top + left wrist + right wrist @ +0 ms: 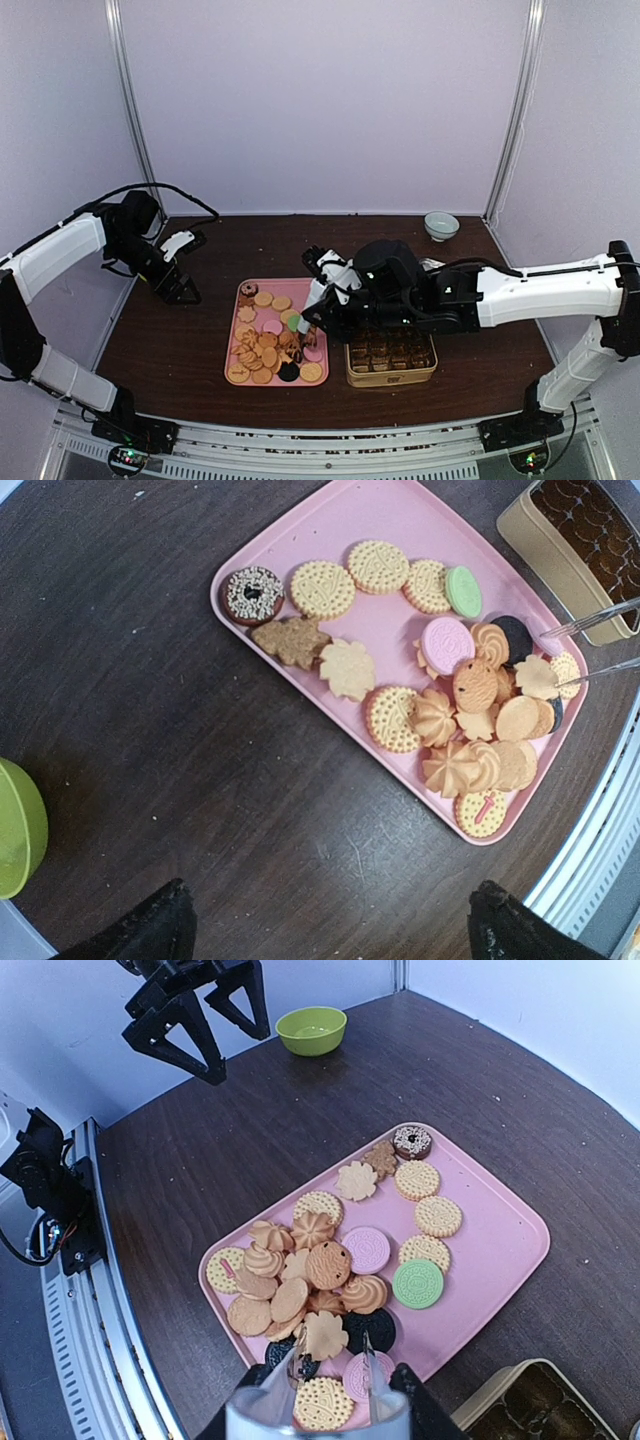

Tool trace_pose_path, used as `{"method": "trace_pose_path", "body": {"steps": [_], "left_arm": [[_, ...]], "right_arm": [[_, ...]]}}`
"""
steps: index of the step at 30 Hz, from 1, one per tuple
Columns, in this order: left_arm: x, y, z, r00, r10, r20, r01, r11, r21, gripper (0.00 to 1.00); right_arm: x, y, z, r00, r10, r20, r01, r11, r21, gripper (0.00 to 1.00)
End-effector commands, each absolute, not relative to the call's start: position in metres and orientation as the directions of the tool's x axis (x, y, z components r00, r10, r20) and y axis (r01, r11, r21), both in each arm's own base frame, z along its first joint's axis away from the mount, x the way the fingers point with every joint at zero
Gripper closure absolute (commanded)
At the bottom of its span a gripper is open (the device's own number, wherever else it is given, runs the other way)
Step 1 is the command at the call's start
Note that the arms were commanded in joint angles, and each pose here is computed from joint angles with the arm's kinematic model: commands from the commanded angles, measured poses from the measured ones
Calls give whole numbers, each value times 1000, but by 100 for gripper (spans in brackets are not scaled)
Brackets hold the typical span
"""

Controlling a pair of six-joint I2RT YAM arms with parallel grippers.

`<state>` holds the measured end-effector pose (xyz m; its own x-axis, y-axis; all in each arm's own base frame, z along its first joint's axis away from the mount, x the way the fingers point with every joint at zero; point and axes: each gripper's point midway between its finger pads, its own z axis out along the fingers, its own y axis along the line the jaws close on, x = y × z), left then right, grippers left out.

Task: Pack the cookies
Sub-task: Pick up the fake cookies from the plate.

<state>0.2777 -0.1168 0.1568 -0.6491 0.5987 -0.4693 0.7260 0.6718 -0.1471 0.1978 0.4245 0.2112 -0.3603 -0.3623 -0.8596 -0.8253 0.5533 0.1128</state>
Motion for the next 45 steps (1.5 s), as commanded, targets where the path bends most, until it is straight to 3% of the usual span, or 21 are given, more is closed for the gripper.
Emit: {"method": "trace_pose_path", "body": {"steps": [1,30,35,45], "left_arm": [[282,-117,161,-642,594,-485,729,668,-146,2],[279,-119,163,-638,592,-492,733,663,-153,2],[279,-119,165,-638,589,-497,732,663,-154,2],[281,-120,169,-639,582,-503,729,668,-152,2]], "right_arm": [[197,435,229,-347,-302,-888,-826,546,138,63],[185,458,189,-360,-387,-849,-862,487,144,64],[185,454,197,-340,-379,-860,-859,498,121,72],[192,445,248,-280,-300,-912,-850,520,90,100]]}}
